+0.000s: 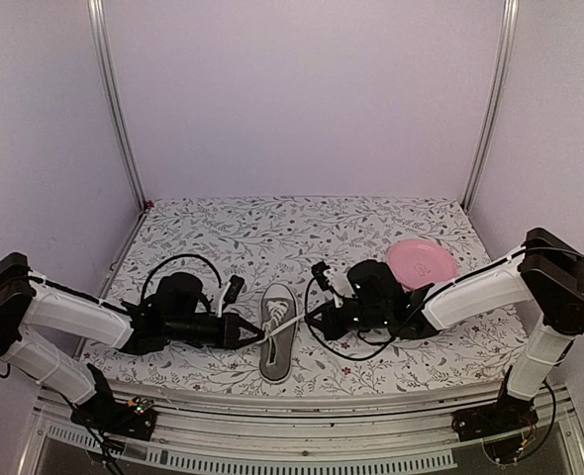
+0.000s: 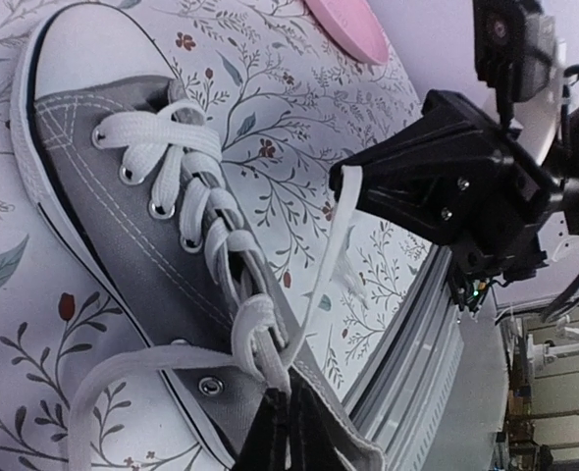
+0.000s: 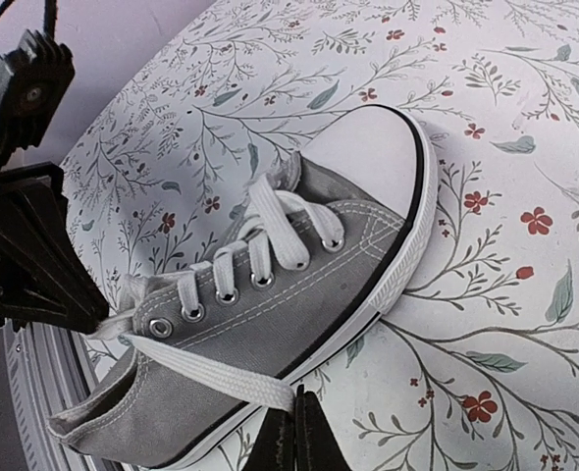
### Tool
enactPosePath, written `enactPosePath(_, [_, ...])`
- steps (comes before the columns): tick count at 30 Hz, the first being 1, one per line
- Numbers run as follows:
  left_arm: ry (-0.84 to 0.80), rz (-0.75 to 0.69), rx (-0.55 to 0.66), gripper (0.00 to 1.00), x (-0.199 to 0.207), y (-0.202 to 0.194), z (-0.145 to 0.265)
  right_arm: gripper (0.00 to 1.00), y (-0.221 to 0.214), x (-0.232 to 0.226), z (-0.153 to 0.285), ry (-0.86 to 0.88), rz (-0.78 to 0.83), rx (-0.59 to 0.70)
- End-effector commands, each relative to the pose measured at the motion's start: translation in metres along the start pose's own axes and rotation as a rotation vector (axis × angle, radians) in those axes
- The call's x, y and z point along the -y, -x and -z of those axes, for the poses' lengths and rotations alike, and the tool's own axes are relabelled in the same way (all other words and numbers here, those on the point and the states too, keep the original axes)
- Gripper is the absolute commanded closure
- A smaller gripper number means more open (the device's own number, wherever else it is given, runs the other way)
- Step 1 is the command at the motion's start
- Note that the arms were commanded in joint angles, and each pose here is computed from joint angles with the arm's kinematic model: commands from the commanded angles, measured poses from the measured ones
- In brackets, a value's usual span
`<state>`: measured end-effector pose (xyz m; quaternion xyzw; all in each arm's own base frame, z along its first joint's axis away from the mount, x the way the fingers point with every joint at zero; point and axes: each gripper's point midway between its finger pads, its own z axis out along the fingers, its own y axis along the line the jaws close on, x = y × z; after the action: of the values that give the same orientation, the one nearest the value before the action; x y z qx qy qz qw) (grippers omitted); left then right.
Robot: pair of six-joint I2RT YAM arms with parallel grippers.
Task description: Tie the shoes
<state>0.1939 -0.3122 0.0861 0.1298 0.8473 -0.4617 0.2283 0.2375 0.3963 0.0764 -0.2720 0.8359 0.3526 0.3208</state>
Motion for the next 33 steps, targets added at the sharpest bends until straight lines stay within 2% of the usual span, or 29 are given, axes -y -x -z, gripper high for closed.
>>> enactPosePath(1, [-0.013,-0.004,-0.047,1.0,0.001,-0.018,-0.007,0.98,0.021,-0.014,0.005,0.042,-0.003,0.036])
enactPosePath(3, [0.003,0.005,-0.051,0.99,-0.003,-0.021,-0.008,0.98,0.019,-0.015,0.004,0.049,0.0,0.031])
enactPosePath(12, [0.062,-0.008,0.077,0.53,-0.001,0.001,0.02,0.98,0.006,-0.016,0.004,0.073,0.014,0.0])
enactPosePath(16, [0.086,-0.01,0.124,0.4,-0.002,0.014,0.032,0.98,0.002,-0.019,0.003,0.097,0.024,-0.012])
enactPosePath(18, [0.103,0.002,0.139,0.41,-0.006,0.02,0.034,0.98,0.001,-0.021,0.003,0.109,0.028,-0.015])
enactPosePath(23, [0.158,0.036,0.112,0.63,-0.023,0.025,0.027,0.98,0.003,-0.024,0.002,0.126,0.031,-0.012])
enactPosePath(27, [0.158,0.039,0.09,0.72,-0.026,0.027,0.017,0.98,0.003,-0.026,0.001,0.134,0.031,-0.011])
enactPosePath(33, [0.122,0.033,0.058,0.75,-0.023,0.029,0.002,0.98,0.002,-0.028,0.0,0.143,0.031,-0.013])
